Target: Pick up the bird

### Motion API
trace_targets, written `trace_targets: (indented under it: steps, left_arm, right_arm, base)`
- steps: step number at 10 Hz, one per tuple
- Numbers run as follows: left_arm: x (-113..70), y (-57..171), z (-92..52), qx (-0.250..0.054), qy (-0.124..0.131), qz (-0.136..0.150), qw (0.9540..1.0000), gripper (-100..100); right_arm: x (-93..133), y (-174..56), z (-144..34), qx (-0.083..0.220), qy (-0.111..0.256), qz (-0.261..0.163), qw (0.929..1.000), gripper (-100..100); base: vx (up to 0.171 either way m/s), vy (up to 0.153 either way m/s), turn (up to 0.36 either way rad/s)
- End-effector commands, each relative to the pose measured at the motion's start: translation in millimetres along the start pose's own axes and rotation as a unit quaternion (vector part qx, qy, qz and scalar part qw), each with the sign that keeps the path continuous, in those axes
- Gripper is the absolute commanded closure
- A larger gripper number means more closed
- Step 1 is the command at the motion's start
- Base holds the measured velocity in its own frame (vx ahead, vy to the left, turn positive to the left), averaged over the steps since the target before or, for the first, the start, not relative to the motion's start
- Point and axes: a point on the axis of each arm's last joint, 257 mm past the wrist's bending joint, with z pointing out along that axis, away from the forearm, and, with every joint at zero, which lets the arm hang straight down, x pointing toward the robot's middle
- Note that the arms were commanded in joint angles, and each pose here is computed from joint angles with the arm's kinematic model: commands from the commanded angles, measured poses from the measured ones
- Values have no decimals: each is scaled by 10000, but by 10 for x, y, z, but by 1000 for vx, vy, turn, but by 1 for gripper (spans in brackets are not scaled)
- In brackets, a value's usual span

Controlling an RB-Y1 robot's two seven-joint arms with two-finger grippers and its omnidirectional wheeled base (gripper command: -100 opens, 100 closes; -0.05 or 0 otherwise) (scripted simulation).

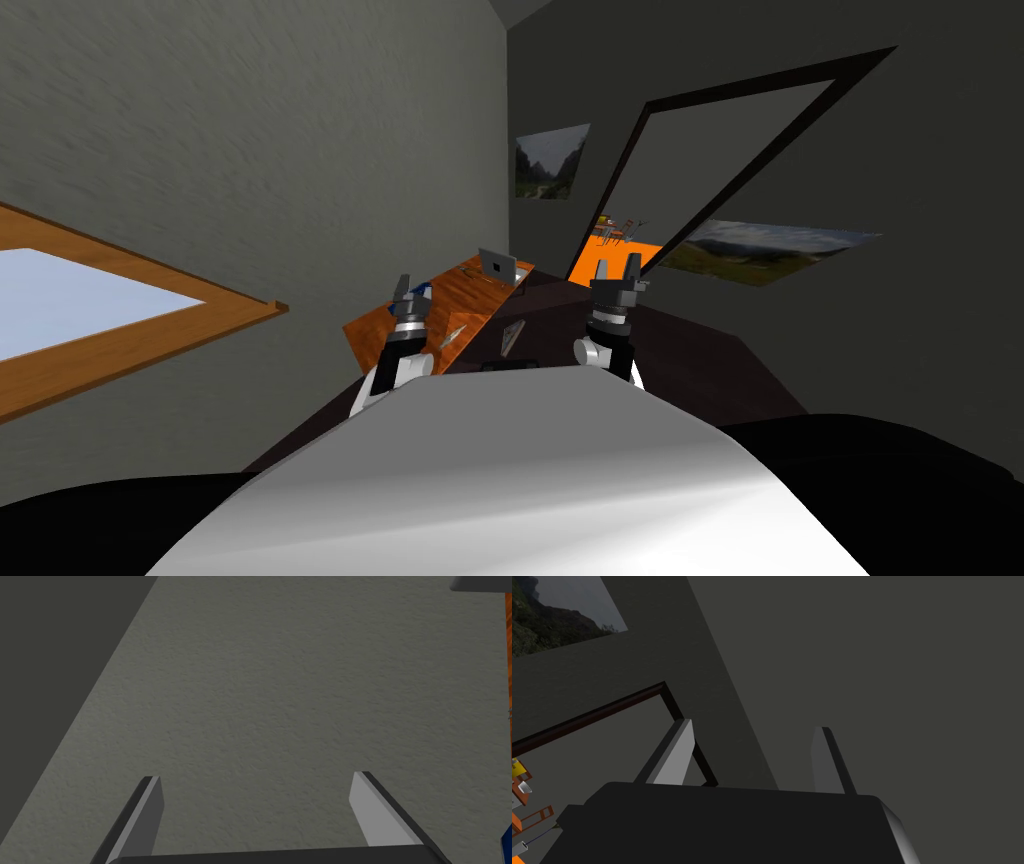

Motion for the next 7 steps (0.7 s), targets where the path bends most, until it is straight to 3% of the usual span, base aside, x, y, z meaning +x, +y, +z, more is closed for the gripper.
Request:
trace_targets:
  steps: [1,2,4,5,7]
  left_arm:
    - [-144,229,-16,-346,-105,144,9992,-100]
    - [-144,229,-16,-346,-105,144,9992,-100]
    - [-430,620,-125,-917,-337,355,9946,-100]
    - [-440,661,-138,-973,-347,354,9940,-100]
    - [-768,1078,-327,-1593,-634,527,9838,-100]
  right_arm:
    - [0,0,0,0,0,0,10000,0]
    - [0,0,0,0,0,0,10000,0]
    - [0,0,0,0,0,0,10000,0]
    - [0,0,0,1,0,0,10000,0]
    - [0,0,0,0,0,0,10000,0]
  base:
    - [52,-50,3]
    - [41,-43,6]
    - [73,-85,11]
    - [69,-81,14]
    - [69,-77,8]
